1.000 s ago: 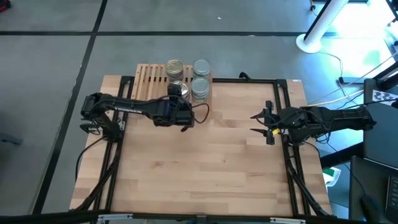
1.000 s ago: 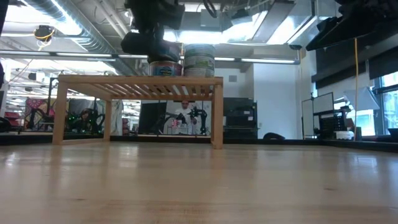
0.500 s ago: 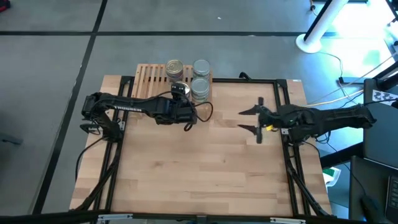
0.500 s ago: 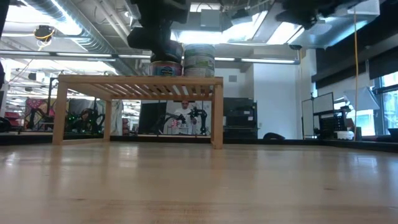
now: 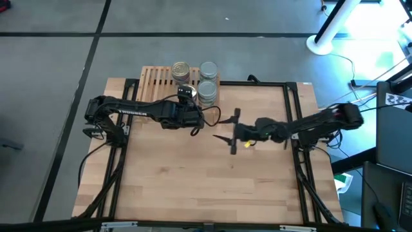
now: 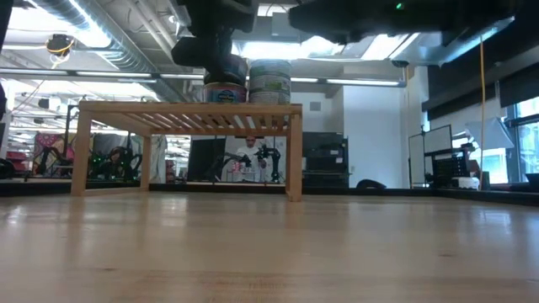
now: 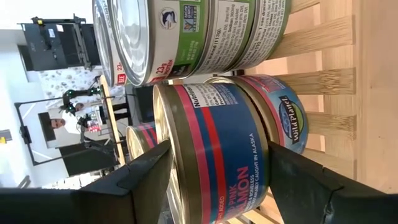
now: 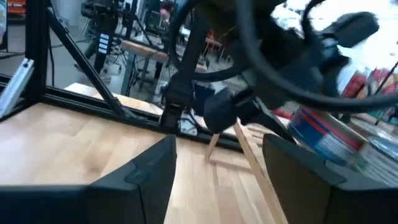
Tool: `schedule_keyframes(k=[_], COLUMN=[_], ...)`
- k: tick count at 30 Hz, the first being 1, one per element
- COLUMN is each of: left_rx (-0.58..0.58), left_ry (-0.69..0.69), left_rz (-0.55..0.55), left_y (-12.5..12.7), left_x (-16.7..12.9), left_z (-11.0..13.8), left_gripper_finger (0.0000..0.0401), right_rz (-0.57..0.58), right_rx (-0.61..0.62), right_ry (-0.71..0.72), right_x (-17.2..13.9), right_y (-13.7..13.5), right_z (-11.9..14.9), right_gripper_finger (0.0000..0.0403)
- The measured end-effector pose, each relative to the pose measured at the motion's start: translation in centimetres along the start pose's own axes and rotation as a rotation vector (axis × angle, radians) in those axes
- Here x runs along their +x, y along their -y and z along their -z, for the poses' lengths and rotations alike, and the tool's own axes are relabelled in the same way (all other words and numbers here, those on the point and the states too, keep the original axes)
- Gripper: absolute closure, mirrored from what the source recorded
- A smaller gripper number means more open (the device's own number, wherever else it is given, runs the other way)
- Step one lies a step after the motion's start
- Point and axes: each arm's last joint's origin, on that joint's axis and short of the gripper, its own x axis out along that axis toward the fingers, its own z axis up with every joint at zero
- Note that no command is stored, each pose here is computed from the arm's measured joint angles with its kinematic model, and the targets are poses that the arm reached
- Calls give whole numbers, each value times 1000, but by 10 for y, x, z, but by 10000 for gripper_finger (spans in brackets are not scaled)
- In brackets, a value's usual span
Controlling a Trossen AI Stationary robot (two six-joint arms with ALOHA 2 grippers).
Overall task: Stack canned seafood by type on shelf
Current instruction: Stack the blue tuna can on top of the bottom blue tuna can on the shelf
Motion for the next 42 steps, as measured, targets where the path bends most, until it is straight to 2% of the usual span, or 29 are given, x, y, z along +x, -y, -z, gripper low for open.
schedule_keyframes(k=[6, 13, 20, 31, 36, 42], left_rx=[10, 55, -11, -18, -53, -66], left_ry=[0, 0, -2, 12, 46, 34], left_rz=[0, -2, -3, -6, 74, 109], left_y=[0, 0, 1, -7, -15, -19], left_x=[0, -1, 0, -4, -2, 6], left_z=[0, 0, 0, -1, -1, 2], left_gripper_finger=[154, 154, 154, 155, 155, 155], right_rz=[25, 69, 77, 60, 57, 56], right_rx=[-49, -49, -48, -55, -56, -57], right_ry=[10, 6, 11, -37, -44, -49], right_x=[28, 50, 53, 54, 54, 54], right_y=[-4, 7, 9, 8, 8, 7], right_z=[21, 21, 17, 21, 22, 22], right_gripper_finger=[164, 164, 164, 164, 164, 164])
